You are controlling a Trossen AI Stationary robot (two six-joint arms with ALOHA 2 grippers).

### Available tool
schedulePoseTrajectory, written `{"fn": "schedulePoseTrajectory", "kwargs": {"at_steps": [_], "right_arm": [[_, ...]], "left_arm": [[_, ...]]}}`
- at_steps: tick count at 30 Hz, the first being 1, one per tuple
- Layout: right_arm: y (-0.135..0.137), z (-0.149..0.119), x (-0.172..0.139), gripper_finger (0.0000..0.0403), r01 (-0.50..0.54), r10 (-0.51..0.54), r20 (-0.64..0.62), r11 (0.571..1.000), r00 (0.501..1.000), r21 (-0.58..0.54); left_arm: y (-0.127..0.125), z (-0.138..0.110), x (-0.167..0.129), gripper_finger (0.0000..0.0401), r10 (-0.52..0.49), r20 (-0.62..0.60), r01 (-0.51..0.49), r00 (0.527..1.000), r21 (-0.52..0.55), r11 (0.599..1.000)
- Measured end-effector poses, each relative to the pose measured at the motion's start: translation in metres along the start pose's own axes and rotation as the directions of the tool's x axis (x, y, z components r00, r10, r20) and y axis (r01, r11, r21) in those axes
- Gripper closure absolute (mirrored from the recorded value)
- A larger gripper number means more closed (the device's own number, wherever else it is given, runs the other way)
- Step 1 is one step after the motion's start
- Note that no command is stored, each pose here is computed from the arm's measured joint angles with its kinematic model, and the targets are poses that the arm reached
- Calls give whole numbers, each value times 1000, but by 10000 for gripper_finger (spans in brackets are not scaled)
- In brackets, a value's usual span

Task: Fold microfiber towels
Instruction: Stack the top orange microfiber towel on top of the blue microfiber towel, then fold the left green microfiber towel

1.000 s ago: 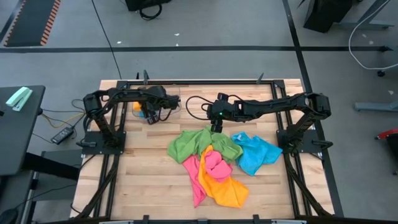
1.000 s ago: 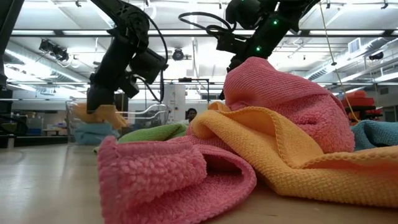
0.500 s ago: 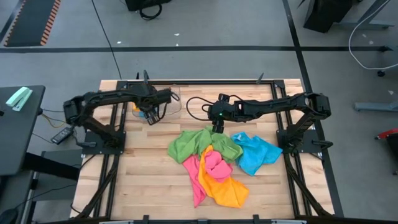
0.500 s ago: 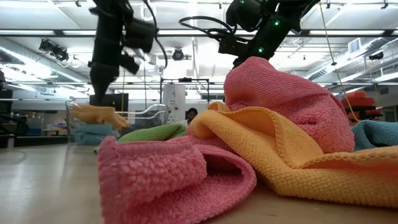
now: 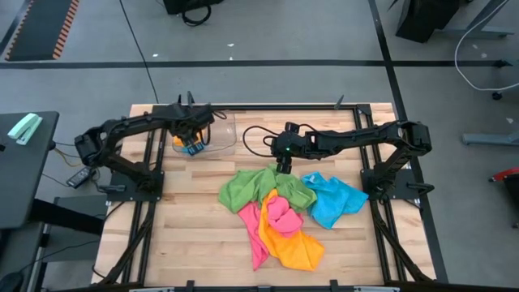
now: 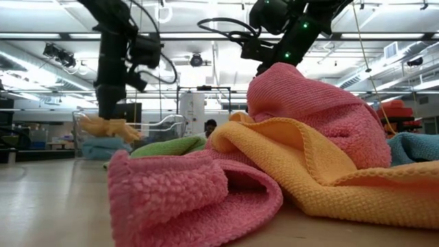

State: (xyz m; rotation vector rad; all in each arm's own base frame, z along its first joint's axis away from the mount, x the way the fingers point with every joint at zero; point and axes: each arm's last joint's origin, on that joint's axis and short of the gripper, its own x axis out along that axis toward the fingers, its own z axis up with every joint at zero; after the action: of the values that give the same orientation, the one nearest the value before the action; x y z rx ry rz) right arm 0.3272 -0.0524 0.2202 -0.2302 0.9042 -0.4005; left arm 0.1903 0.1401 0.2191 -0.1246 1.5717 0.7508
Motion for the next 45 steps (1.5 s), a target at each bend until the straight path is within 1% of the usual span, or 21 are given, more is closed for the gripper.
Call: {"fn": "schedulePoseTrajectory", "kwargs": {"at_steps": [3, 9, 13, 17, 23, 25, 27, 29, 31, 33, 36, 40, 43, 45], "right_arm": [[0, 1, 0, 173, 1, -1, 10, 1000, 1000, 4], [0, 2, 0, 173, 2, -2, 18, 1000, 1000, 7], [0, 2, 0, 173, 2, -2, 18, 1000, 1000, 10], [0, 2, 0, 173, 2, -2, 17, 1000, 1000, 10], [0, 0, 0, 173, 0, 0, 0, 1000, 1000, 3], [0, -2, 0, 173, -3, 3, -21, 1000, 1000, -7], [1, -3, 0, 173, -15, 15, -29, 1000, 999, -11], [2, -3, 0, 173, -47, 47, -22, 999, 999, -13], [5, -2, -1, 173, -101, 101, -12, 994, 995, -33], [10, -1, -2, 173, -177, 178, 5, 983, 984, -58], [20, 4, -6, 173, -290, 295, 59, 954, 954, -80], [32, 12, -12, 173, -359, 373, 136, 926, 918, -118], [41, 14, -16, 173, -419, 440, 151, 895, 885, -152], [46, 13, -18, 173, -438, 459, 141, 885, 877, -158]], "left_arm": [[-6, -4, 14, 290, -50, -3, 50, 999, 21, 999], [-13, -9, 29, 279, -56, 6, 56, 998, 20, 998], [-13, -10, 29, 283, -57, -2, 57, 998, 23, 998], [-7, -6, 16, 292, -57, -10, 57, 998, 5, 998], [3, -2, -13, 295, -59, -44, 58, 997, -21, 998], [2, -1, -22, 296, -60, -6, 59, 998, -33, 998], [-4, -1, -31, 299, -86, 67, 87, 994, -19, 996], [-13, -2, -38, 306, -124, 153, 124, 980, 9, 992], [-24, -5, -47, 314, -143, 224, 136, 964, 47, 990], [-33, -6, -55, 321, -160, 302, 144, 940, 76, 987], [-50, -10, -62, 329, -191, 366, 149, 911, 139, 979], [-74, -18, -64, 332, -230, 372, 145, 899, 243, 959], [-93, -24, -61, 332, -256, 369, 138, 894, 317, 938], [-104, -28, -59, 332, -276, 379, 135, 884, 357, 924]]}}
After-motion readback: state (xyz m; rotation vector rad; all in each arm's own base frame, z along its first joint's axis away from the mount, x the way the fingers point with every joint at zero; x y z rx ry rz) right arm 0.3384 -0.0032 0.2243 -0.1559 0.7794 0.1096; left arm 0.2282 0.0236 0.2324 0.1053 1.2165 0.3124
